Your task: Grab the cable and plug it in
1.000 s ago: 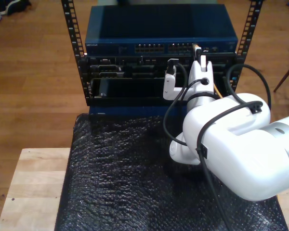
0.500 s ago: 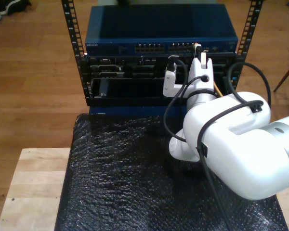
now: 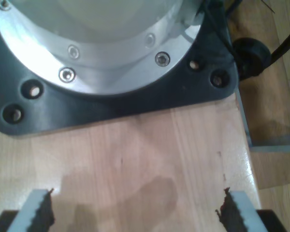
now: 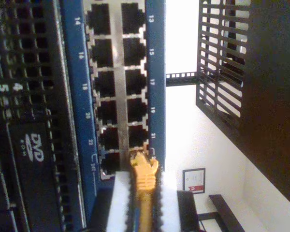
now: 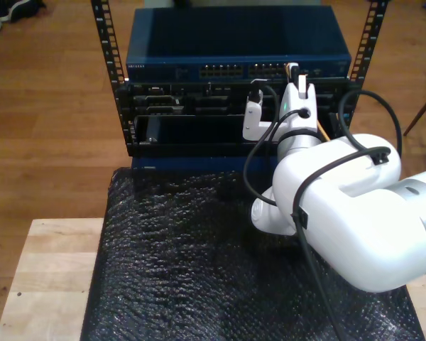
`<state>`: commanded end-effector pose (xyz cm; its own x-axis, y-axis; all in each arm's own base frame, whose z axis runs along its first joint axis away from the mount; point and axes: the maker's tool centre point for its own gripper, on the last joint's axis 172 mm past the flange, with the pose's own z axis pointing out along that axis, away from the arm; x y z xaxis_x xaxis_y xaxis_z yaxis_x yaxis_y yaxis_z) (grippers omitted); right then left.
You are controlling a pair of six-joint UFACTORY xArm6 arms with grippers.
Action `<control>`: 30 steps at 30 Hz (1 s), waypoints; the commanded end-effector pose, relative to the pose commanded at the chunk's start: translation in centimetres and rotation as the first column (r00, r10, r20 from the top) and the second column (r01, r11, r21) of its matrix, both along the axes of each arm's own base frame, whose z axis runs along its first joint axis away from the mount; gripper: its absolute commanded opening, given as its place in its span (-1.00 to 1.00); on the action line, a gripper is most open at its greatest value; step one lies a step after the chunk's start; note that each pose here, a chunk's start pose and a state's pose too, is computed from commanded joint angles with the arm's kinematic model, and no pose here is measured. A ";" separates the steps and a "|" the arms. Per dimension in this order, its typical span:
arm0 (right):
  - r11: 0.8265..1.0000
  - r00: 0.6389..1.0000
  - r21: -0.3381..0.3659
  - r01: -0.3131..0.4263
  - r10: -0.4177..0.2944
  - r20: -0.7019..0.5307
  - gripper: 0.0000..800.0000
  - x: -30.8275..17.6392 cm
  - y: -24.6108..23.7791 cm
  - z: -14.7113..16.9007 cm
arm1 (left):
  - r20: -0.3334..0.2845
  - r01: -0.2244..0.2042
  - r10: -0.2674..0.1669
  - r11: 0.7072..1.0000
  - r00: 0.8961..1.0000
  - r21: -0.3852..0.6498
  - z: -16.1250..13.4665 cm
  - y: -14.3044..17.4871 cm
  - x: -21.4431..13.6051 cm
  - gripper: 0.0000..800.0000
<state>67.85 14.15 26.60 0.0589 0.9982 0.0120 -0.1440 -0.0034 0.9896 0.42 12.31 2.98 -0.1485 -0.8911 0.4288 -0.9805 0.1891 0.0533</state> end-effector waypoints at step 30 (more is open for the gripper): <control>0.988 0.889 0.043 -0.149 0.153 -0.432 0.51 -8.4 0.6 -0.3 | 0.000 0.000 0.000 1.000 1.000 0.000 0.0 0.0 0.0 1.00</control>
